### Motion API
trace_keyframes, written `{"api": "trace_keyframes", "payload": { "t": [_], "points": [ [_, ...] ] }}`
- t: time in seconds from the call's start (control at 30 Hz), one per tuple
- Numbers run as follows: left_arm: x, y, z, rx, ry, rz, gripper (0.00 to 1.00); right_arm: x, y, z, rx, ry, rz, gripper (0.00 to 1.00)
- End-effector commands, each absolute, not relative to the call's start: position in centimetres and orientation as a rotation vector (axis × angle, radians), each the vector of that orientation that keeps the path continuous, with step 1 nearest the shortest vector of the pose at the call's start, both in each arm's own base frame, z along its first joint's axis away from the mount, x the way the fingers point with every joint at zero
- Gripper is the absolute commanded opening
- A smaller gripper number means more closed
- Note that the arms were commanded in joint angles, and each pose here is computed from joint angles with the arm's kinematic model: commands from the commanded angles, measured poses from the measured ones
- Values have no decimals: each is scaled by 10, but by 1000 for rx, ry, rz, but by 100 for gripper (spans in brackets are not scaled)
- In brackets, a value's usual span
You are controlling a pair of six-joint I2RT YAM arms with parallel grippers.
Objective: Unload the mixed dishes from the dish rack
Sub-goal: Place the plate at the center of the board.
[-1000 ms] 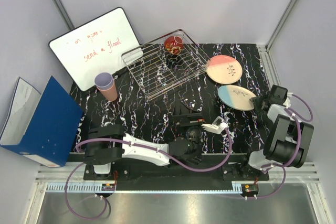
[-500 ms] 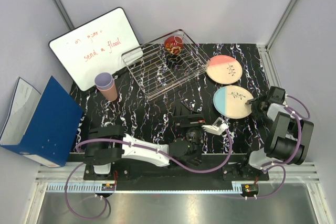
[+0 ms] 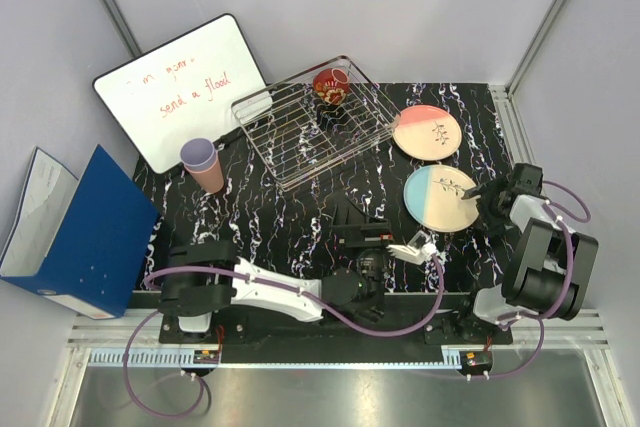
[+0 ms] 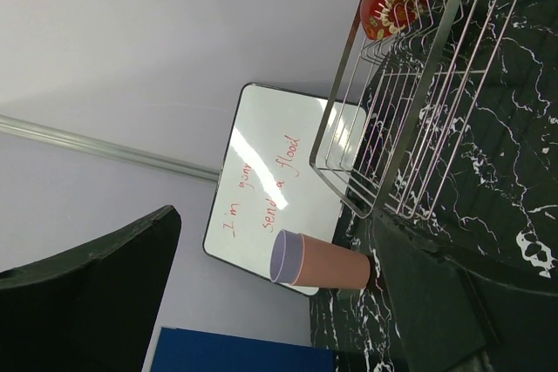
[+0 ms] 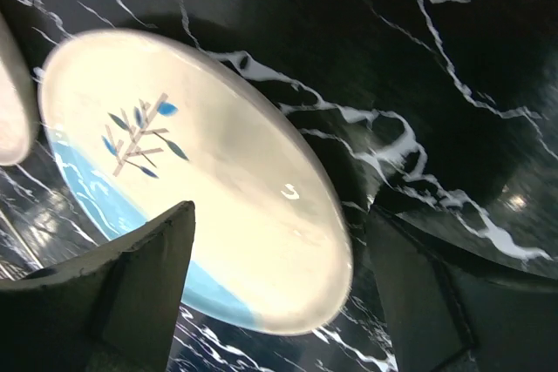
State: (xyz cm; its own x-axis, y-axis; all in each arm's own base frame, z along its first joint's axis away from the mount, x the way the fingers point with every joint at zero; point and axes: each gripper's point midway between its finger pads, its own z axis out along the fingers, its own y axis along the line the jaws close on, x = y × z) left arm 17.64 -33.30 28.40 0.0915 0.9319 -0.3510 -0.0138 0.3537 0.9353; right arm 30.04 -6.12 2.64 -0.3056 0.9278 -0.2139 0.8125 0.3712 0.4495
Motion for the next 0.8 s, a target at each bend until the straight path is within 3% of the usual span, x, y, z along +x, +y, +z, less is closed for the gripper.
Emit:
{"api": "trace_keyframes", "payload": {
  "t": [0.0, 0.2, 0.43, 0.7, 0.77],
  "points": [
    [164, -308, 276, 642, 1563, 640, 99, 232, -47, -1, 1608, 2433, 192, 88],
    [163, -305, 276, 647, 1564, 641, 99, 234, -50, 23, 1637, 2274, 198, 89],
    [175, -292, 316, 550, 1540, 568, 99, 280, -43, 161, 1315, 1884, 498, 90],
    [233, -268, 409, 236, 1466, 494, 99, 318, 11, 266, 936, 1725, 945, 86],
    [250, -274, 418, 339, 1457, 581, 99, 325, 15, 283, 879, 1691, 981, 86]
  ]
}}
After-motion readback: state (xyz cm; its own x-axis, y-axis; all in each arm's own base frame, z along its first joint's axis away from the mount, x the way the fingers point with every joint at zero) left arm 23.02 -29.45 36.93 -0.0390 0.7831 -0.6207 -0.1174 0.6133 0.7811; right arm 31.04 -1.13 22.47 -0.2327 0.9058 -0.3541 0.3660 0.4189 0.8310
